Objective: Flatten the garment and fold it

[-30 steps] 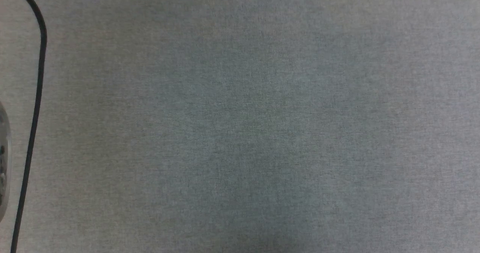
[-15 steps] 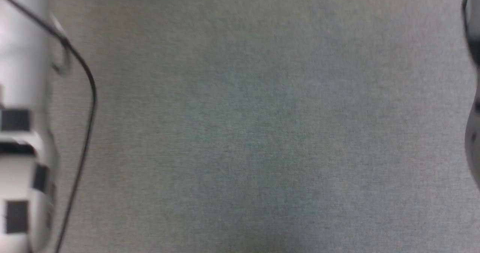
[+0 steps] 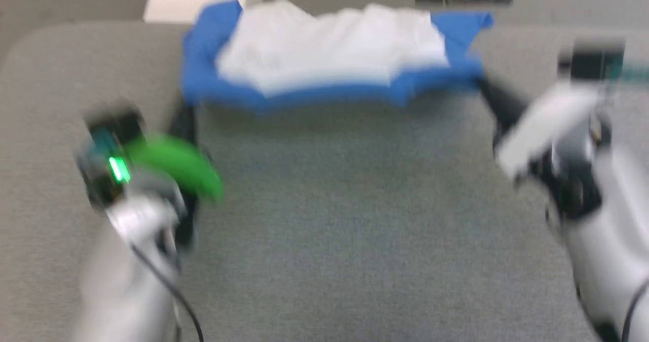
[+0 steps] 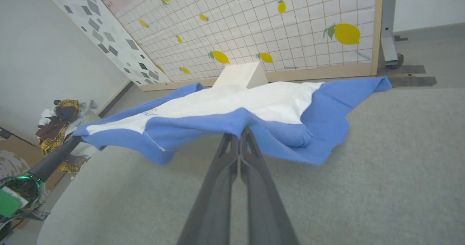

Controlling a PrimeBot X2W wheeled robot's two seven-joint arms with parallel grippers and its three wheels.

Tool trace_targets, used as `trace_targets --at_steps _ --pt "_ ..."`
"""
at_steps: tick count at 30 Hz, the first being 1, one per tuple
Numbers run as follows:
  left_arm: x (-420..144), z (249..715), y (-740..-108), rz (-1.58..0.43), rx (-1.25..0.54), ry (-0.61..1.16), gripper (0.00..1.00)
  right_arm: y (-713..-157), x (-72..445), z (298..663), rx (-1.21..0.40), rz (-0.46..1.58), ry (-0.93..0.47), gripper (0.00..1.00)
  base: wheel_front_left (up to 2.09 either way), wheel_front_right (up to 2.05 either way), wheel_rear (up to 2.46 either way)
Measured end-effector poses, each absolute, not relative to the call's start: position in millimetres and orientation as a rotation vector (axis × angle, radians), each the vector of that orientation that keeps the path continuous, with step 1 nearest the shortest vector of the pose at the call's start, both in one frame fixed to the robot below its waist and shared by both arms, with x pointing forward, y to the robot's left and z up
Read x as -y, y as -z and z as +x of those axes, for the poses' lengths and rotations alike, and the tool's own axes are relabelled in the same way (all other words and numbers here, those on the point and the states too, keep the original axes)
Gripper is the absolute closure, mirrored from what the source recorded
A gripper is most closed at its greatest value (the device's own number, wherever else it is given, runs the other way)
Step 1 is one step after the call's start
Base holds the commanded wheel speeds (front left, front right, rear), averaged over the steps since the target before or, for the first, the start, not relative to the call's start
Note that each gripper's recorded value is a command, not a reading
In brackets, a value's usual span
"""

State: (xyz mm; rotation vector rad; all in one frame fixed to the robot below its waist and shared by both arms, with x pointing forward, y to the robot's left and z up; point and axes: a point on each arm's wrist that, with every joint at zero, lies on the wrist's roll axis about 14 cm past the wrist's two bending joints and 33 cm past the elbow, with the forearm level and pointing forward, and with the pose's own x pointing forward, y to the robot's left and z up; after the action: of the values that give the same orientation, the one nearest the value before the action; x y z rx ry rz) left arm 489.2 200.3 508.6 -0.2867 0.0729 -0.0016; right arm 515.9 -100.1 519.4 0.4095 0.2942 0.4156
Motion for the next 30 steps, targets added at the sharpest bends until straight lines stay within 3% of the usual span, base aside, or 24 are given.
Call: trace_targets --at_steps 11,24,30 --pt "-181.2 335.8 -416.3 -0.321 -0.518 -0.036 1.0 -439.1 127.5 392.1 -0.566 0.333 -0.342 1.0 0.0 0.0 0.0" --pt "-175.6 245.4 -365.0 -0.259 -0.927 -0.029 1.0 -402.4 143.2 293.6 -0.916 0.189 -0.327 1.0 0.0 0.0 0.0" --pt "-175.4 234.7 -358.9 -0.298 -0.983 -0.045 1.0 -393.7 142.1 271.3 -1.025 0.136 -0.328 1.0 0.0 0.0 0.0"
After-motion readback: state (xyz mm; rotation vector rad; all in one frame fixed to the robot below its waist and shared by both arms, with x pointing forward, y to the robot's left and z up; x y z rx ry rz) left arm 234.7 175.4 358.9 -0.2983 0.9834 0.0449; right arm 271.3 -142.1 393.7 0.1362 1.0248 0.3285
